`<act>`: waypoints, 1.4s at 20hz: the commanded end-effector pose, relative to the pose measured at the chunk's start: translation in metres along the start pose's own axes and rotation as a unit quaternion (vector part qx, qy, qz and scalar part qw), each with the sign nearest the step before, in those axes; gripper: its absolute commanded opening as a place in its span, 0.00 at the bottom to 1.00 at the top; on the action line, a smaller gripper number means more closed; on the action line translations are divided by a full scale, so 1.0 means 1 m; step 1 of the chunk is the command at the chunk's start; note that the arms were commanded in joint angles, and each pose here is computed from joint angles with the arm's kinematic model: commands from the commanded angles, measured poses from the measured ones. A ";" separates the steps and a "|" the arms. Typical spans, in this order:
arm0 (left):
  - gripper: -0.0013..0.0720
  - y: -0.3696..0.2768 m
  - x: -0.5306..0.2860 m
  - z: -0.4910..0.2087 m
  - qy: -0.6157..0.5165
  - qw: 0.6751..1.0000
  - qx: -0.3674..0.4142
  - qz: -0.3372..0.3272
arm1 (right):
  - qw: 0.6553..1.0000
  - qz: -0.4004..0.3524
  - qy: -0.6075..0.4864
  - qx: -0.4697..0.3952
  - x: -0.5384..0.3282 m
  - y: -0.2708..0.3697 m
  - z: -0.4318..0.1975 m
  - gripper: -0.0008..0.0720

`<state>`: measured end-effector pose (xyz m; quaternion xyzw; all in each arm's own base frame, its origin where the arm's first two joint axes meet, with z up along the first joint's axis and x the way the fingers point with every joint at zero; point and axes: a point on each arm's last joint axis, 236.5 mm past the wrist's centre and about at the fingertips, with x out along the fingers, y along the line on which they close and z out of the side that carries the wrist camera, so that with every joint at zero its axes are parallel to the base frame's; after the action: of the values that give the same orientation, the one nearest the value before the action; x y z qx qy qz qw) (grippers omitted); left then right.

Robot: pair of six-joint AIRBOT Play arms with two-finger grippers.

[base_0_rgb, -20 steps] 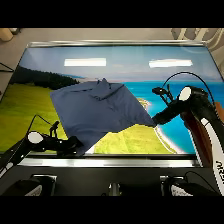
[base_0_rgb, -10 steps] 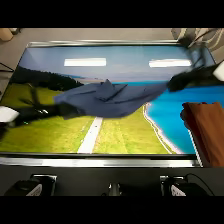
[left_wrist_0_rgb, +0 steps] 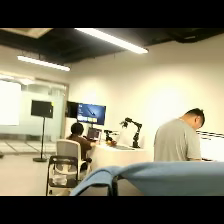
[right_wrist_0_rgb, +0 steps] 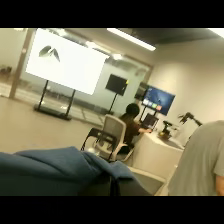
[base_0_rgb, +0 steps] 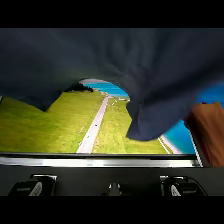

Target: Fold the shirts.

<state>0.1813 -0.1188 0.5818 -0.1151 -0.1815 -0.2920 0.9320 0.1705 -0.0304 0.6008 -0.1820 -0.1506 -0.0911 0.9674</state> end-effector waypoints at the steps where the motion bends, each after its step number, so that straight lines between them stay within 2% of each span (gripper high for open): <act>1: 0.05 -0.009 -0.011 0.007 0.006 0.999 0.031 0.008 | 0.998 -0.047 -0.031 -0.007 -0.038 -0.031 0.022 0.03; 5: 0.05 0.043 -0.003 -0.060 0.102 0.992 0.005 0.073 | 0.997 -0.011 0.076 -0.026 -0.001 -0.007 -0.034 0.03; 8: 0.05 0.092 -0.002 -0.147 0.200 0.972 -0.048 0.116 | 0.971 0.049 0.226 -0.061 0.046 0.035 -0.122 0.03; 11: 0.05 0.143 -0.009 -0.264 0.311 0.932 -0.108 0.150 | 0.898 0.134 0.407 -0.102 0.084 0.096 -0.249 0.03; 14: 0.05 0.191 -0.026 -0.373 0.394 0.890 -0.143 0.182 | 0.822 0.228 0.514 -0.091 0.119 0.183 -0.376 0.03; 16: 0.05 0.222 -0.036 -0.434 0.436 0.865 -0.145 0.202 | 0.789 0.255 0.559 -0.030 0.139 0.244 -0.454 0.03; 18: 0.05 0.250 -0.044 -0.480 0.470 0.838 -0.164 0.223 | 0.770 0.274 0.573 0.059 0.155 0.304 -0.505 0.03; 22: 0.05 0.291 -0.059 -0.528 0.493 0.794 -0.228 0.274 | 0.756 0.295 0.541 0.218 0.183 0.379 -0.528 0.03; 24: 0.05 0.297 -0.068 -0.545 0.500 0.773 -0.259 0.292 | 0.769 0.287 0.519 0.240 0.198 0.384 -0.529 0.03; 27: 0.06 0.283 -0.072 -0.575 0.527 0.750 -0.284 0.281 | 0.765 0.291 0.526 0.229 0.195 0.387 -0.539 0.04; 28: 0.09 0.277 -0.073 -0.582 0.530 0.738 -0.305 0.285 | 0.754 0.299 0.539 0.224 0.186 0.389 -0.541 0.21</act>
<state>0.4492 -0.0340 0.0201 -0.2318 0.4469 -0.0730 0.8609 0.5722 0.0878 0.0653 0.0604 0.4364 0.1452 0.8859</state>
